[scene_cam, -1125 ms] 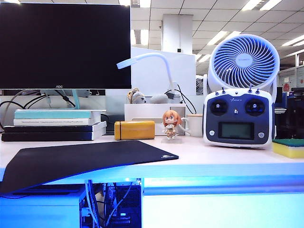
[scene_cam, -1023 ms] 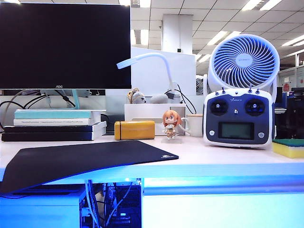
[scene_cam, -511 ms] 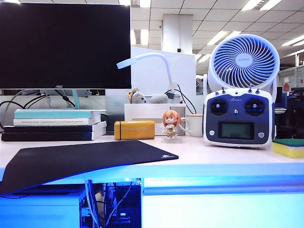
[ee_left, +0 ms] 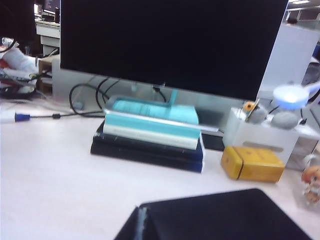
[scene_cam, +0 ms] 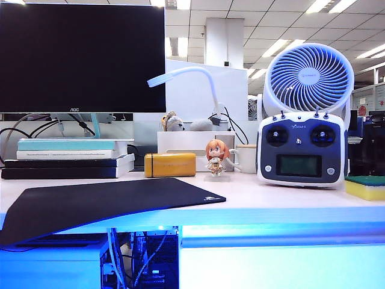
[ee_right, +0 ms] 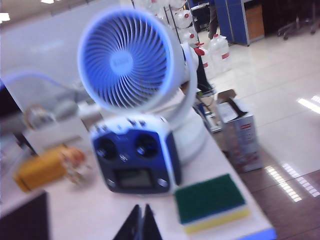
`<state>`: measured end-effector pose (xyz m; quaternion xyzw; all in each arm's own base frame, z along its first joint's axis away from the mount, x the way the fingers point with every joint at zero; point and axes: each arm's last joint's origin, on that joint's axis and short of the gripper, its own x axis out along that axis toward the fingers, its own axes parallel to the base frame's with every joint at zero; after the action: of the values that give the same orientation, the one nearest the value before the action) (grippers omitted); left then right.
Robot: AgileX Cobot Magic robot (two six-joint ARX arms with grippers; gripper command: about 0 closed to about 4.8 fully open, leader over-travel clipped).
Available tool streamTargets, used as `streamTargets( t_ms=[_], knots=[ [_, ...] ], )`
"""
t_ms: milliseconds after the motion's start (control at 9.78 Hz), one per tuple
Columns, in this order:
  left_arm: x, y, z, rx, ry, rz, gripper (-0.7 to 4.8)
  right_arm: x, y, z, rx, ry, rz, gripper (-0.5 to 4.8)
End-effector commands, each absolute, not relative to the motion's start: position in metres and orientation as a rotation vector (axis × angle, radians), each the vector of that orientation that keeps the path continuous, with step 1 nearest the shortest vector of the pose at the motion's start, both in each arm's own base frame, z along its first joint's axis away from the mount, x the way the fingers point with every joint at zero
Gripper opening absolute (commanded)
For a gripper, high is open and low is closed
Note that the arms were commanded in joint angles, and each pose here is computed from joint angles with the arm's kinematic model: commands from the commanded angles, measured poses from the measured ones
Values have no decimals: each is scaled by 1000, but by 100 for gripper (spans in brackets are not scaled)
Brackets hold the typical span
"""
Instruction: Open the drawer, place the cleaning sponge inside, then close the drawer.
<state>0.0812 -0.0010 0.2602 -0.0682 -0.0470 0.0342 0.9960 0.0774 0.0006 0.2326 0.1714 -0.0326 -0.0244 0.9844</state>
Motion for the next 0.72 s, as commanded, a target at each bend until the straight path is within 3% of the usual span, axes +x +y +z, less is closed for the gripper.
streamTargets(
  t_ms=[102,409,716],
  knots=[
    [98,-3,306,-100,-71,29,-5,77,1,257,445,-77,-45,-5],
    [140,-9,385,-79,-54,-96,-5,91,2,284,457,-35,-32,-5],
    [168,-36,415,-53,29,-360,-5,109,4,301,537,-65,14,-5]
  ],
)
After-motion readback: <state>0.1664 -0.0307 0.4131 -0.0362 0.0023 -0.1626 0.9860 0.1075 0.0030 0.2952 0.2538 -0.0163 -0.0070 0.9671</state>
